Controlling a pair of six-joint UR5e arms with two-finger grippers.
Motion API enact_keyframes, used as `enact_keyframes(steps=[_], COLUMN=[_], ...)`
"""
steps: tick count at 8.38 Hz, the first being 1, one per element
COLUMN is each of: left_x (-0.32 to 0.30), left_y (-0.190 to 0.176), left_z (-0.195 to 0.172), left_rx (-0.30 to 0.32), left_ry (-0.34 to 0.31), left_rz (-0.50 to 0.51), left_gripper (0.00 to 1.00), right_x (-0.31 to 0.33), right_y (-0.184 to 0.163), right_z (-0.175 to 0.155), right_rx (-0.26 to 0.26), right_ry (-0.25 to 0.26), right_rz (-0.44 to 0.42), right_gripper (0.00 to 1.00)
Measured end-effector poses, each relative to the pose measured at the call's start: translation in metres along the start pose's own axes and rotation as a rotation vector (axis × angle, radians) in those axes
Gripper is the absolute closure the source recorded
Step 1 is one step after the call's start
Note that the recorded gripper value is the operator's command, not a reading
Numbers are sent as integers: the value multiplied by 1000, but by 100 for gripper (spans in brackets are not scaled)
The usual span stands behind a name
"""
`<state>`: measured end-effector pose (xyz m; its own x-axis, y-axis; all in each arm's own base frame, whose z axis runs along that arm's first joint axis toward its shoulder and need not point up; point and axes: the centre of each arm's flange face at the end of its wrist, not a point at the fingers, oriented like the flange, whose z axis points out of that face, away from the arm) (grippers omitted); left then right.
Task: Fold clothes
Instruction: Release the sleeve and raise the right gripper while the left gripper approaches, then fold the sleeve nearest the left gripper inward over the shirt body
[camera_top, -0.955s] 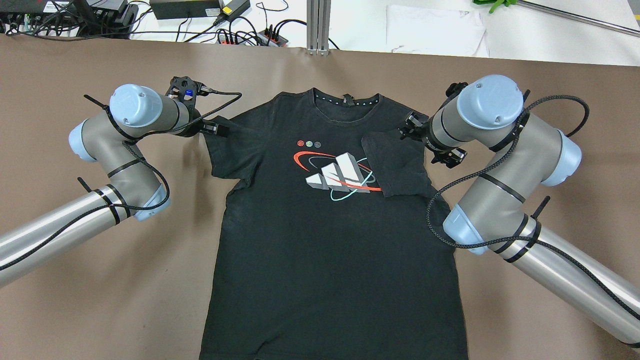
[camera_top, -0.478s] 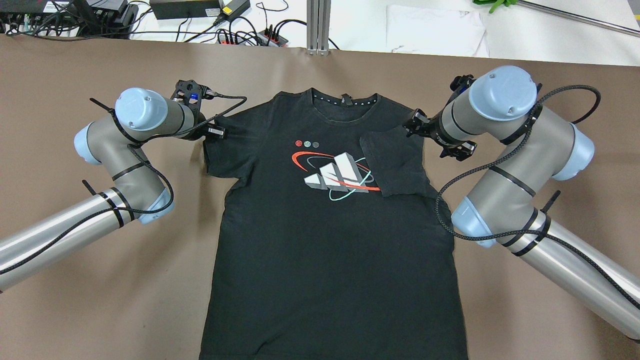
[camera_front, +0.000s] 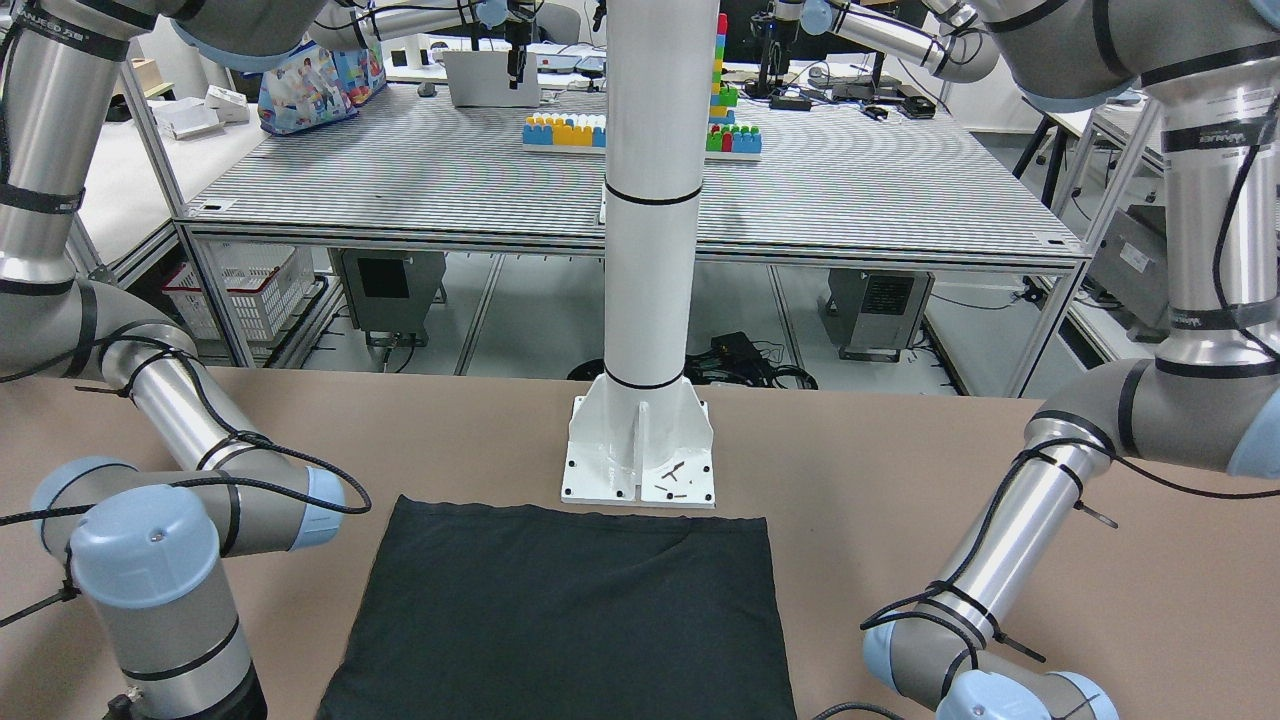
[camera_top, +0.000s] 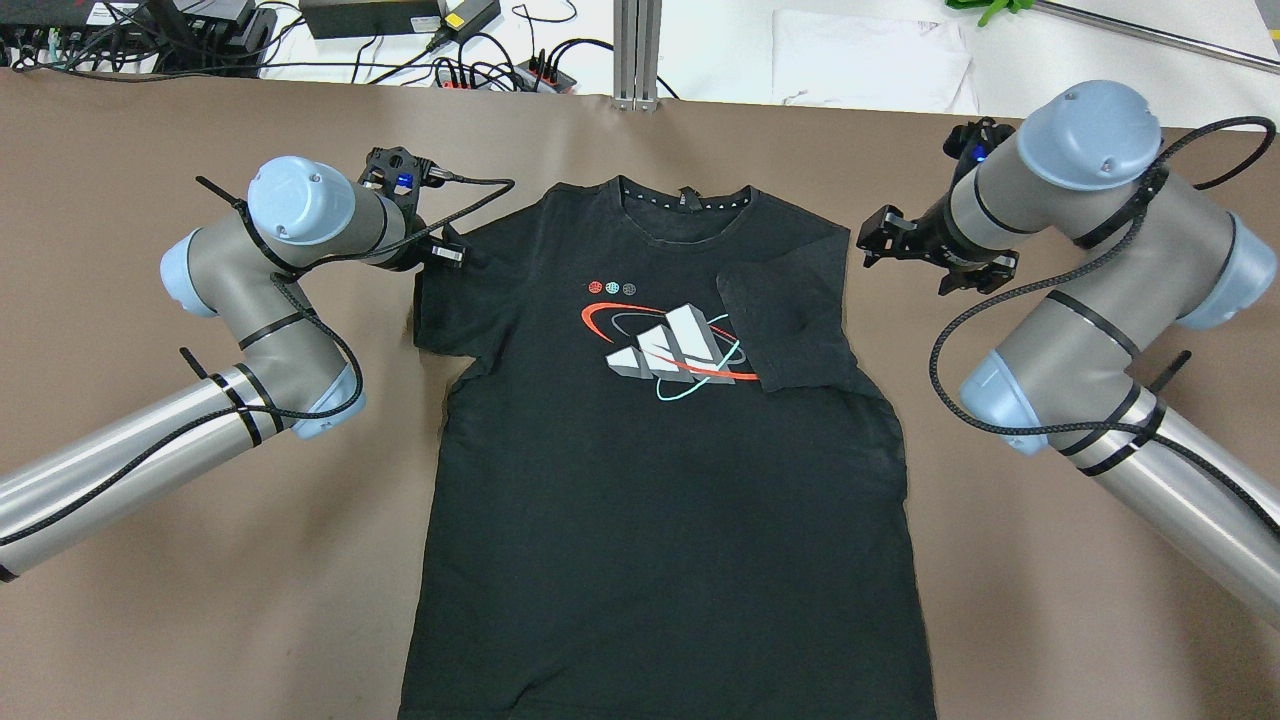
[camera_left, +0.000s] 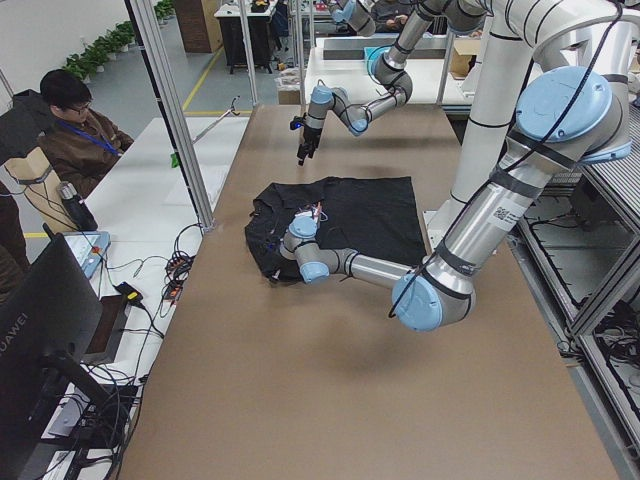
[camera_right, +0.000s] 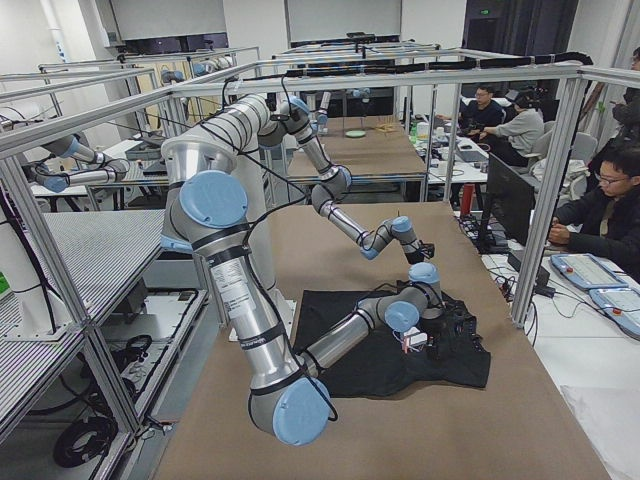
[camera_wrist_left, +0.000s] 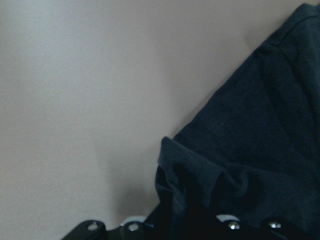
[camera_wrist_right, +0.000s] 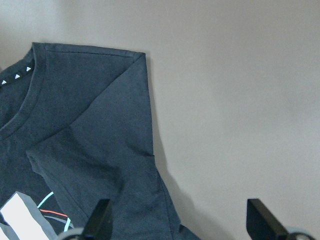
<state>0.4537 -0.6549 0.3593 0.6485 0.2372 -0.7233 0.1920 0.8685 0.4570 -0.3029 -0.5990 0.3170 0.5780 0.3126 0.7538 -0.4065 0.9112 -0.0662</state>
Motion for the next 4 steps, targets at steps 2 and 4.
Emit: enact_keyframes(steps=[2,4], left_x=[22,49], left_y=[-13,-30], left_z=[-19,-39], left_rx=[-5,-10], left_ry=[-9,-21], left_rz=[-13,-40], left_gripper=[100,100], right_x=[27,37], right_y=[-15,-20], right_z=[-5,-6], right_rx=[-18,-23], right_ry=[8,11], right_rz=[-98,-138], right_gripper=[6,6])
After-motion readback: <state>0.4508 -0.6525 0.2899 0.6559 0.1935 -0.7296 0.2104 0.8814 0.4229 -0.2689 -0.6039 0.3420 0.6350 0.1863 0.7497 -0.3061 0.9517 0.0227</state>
